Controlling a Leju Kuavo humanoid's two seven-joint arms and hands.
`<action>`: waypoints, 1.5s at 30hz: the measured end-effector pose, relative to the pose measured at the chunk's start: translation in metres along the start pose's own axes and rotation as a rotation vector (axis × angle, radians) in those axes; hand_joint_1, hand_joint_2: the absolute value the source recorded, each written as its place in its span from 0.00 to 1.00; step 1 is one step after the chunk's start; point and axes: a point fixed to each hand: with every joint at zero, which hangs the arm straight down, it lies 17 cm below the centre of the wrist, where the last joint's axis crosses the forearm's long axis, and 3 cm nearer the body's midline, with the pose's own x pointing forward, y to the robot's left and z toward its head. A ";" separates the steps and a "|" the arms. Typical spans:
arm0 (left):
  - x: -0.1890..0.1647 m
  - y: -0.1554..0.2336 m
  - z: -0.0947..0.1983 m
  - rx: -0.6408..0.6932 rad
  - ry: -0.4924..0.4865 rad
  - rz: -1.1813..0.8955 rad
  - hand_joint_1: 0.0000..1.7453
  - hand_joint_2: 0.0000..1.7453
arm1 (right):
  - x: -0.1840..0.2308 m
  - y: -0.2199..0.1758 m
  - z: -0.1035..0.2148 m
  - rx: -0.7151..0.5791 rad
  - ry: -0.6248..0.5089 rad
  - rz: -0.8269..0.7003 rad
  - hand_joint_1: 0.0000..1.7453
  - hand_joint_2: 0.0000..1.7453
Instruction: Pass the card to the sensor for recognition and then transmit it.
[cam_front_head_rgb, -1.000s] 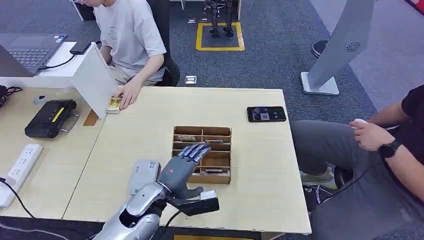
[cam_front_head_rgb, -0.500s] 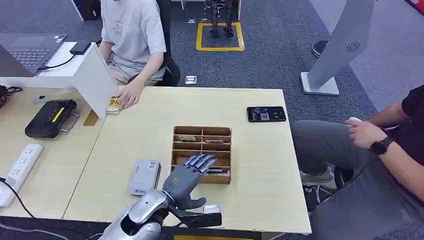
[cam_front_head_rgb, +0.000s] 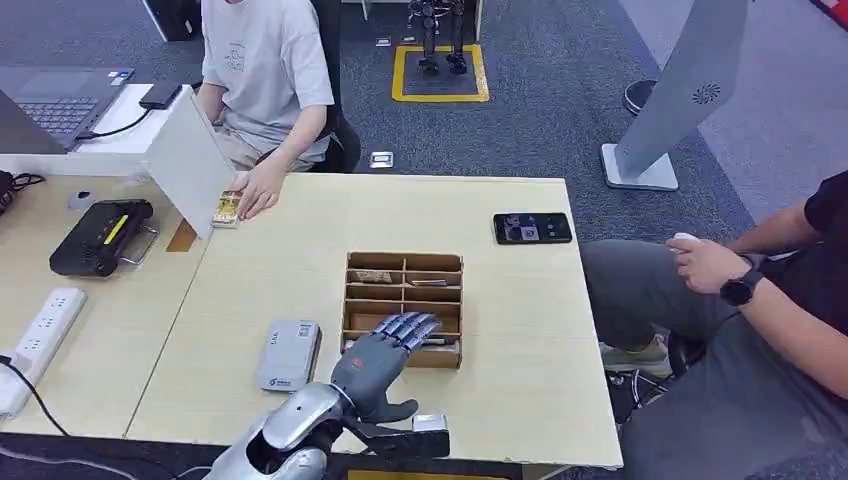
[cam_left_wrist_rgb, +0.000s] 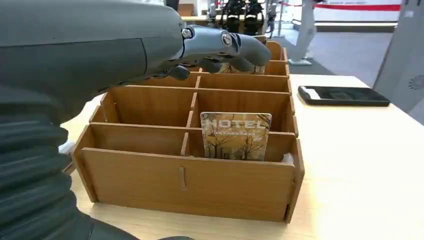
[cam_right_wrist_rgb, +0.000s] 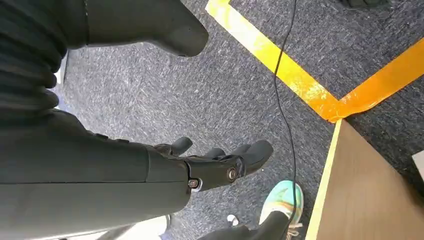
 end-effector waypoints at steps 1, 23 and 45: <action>0.000 0.000 -0.001 0.002 0.007 0.002 0.00 1.00 | 0.000 0.000 0.000 -0.001 0.000 0.001 0.00 1.00; -0.001 0.000 -0.004 0.003 0.015 0.004 0.00 1.00 | 0.002 -0.001 0.000 -0.004 -0.007 0.018 0.00 1.00; -0.020 0.012 -0.016 0.056 0.081 -0.019 0.00 1.00 | 0.004 0.003 0.001 -0.009 -0.005 0.017 0.00 1.00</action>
